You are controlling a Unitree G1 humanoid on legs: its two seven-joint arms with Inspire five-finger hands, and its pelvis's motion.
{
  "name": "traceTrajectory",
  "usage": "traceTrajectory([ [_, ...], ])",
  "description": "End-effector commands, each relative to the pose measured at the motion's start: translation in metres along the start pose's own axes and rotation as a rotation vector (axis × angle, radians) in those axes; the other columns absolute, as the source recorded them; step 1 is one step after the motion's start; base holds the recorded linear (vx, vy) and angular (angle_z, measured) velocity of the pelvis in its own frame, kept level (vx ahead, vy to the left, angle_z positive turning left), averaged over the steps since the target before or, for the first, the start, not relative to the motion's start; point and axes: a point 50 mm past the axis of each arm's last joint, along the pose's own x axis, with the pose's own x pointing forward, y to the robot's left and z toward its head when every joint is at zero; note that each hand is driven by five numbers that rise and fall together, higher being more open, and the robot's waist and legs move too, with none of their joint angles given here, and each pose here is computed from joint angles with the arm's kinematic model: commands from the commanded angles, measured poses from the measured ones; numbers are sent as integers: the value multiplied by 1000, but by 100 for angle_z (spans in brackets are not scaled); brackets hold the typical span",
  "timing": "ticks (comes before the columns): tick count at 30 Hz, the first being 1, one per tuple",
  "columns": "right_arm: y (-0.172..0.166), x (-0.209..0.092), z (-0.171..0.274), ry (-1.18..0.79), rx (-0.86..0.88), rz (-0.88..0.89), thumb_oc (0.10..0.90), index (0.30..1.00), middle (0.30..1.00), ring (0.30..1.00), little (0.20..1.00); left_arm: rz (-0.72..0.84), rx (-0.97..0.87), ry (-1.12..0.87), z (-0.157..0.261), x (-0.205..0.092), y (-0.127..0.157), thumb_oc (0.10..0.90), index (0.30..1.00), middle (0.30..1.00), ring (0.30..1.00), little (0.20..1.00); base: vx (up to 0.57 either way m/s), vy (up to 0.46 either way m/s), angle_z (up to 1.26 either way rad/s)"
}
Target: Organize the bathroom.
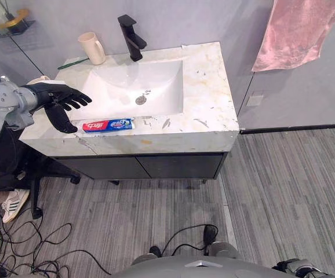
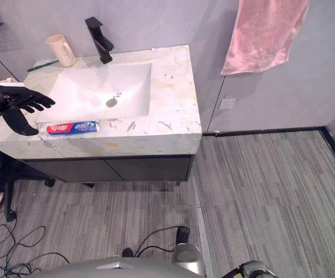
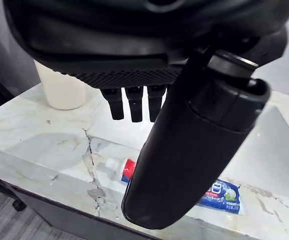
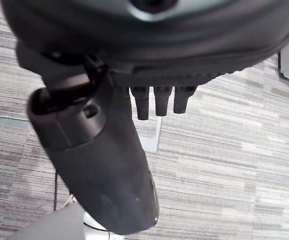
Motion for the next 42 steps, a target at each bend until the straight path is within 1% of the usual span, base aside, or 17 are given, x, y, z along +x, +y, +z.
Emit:
traceTrajectory([
  [1, -27, -1, -23, 97, -1, -74, 800, 900, 900, 900, 900, 263, -18, -53, 13, -40, 56, 800, 900, 900, 900, 900, 0, 0, 0],
  [4, -30, -2, -21, 77, 6, -80, 800, 900, 900, 900, 900, 286, -19, -64, 15, -41, 57, 800, 900, 900, 900, 900, 0, 0, 0],
  [6, -32, -2, -17, 49, 9, -89, 800, 900, 900, 900, 900, 343, -17, -55, 13, -43, 60, 800, 900, 900, 900, 900, 0, 0, 0],
  [8, -33, -3, -15, 38, 3, -91, 800, 900, 900, 900, 900, 360, -21, -54, 12, -45, 62, 800, 900, 900, 900, 900, 0, 0, 0],
  [17, -43, -6, -4, -9, 11, -116, 800, 900, 900, 900, 900, 390, -88, -24, 4, -43, 63, 800, 900, 900, 900, 900, -50, 16, -2],
  [25, -47, -8, -1, -9, 41, -122, 800, 900, 900, 900, 900, 339, -132, 32, -8, -41, 56, 800, 900, 900, 900, 900, -28, 4, 0],
  [30, -47, -8, -3, 4, 42, -121, 800, 900, 900, 900, 900, 334, -138, 62, -15, -43, 55, 800, 900, 900, 900, 900, 0, 0, 0],
  [42, -48, -9, 1, 5, 41, -121, 800, 900, 900, 900, 900, 263, -141, 89, -18, -38, 48, 800, 900, 900, 900, 900, 0, 0, 0],
])
